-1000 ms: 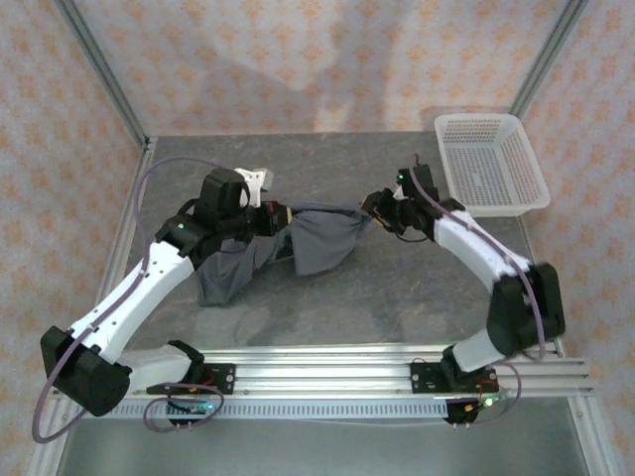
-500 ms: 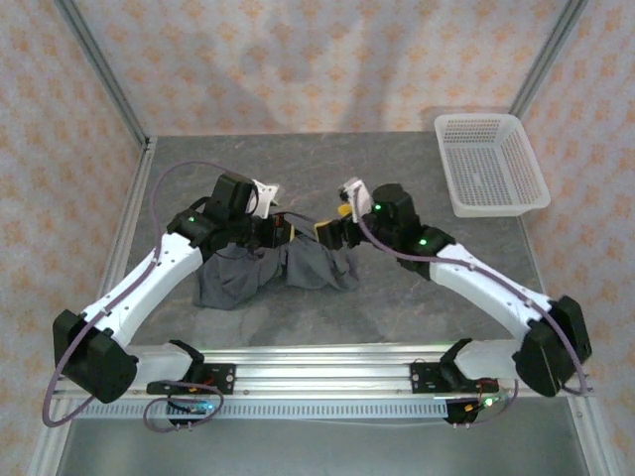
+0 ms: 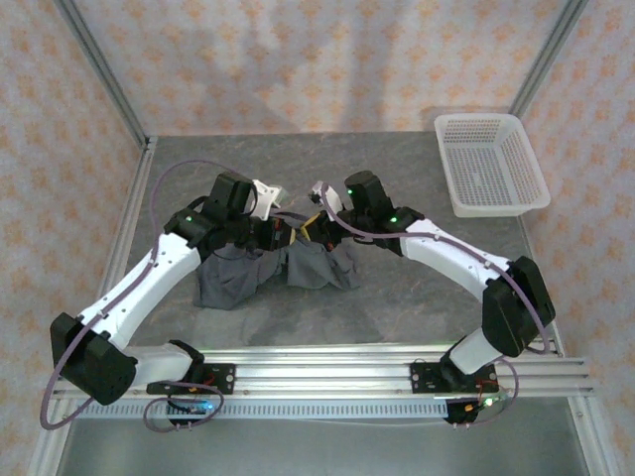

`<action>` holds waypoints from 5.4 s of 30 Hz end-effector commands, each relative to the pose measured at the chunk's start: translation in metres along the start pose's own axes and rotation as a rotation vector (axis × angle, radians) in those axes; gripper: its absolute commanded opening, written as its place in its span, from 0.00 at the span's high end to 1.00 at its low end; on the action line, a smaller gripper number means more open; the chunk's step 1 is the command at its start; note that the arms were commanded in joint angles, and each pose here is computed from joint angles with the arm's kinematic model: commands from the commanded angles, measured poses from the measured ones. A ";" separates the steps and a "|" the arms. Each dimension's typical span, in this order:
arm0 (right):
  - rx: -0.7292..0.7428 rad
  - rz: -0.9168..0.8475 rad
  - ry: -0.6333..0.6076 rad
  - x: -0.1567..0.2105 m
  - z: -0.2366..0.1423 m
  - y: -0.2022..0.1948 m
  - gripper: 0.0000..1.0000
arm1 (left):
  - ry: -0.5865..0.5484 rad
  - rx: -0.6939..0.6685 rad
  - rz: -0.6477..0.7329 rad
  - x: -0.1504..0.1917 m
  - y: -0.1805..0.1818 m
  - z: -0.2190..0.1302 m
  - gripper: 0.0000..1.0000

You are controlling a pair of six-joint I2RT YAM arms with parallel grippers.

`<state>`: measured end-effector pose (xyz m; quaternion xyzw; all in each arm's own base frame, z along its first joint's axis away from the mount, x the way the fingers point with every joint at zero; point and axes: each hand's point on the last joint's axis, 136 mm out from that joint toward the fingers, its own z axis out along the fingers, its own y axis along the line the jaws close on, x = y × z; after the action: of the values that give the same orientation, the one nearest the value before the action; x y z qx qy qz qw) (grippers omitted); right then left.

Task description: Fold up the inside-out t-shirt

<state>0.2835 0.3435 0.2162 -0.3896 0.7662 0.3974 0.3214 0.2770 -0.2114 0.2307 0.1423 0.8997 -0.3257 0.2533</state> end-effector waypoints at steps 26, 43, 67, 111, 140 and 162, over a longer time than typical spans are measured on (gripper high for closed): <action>-0.208 0.555 -0.615 -0.108 -0.085 0.018 1.00 | -0.389 -0.024 -0.087 -0.033 0.006 -0.094 0.14; -0.114 0.632 -0.573 -0.100 -0.078 0.002 1.00 | -0.213 -0.082 -0.002 -0.033 -0.040 -0.015 0.46; 0.255 0.649 -0.262 0.003 -0.058 -0.094 0.76 | -0.263 0.392 -0.023 -0.078 -0.150 -0.064 1.00; 0.085 0.318 -0.605 -0.044 -0.077 0.077 1.00 | -0.115 -0.247 -0.341 -0.039 0.054 -0.039 0.50; 0.193 0.519 -0.584 -0.023 -0.068 0.029 0.98 | -0.371 0.125 -0.409 -0.066 -0.044 -0.044 1.00; 0.078 0.162 -0.351 -0.045 -0.072 0.058 0.61 | -0.276 0.138 -0.339 -0.066 -0.054 -0.038 1.00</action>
<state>0.2395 0.3104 0.3030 -0.2081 0.7469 0.4635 0.4289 0.2973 -0.2307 0.3050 -0.0576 0.8498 -0.4309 0.2981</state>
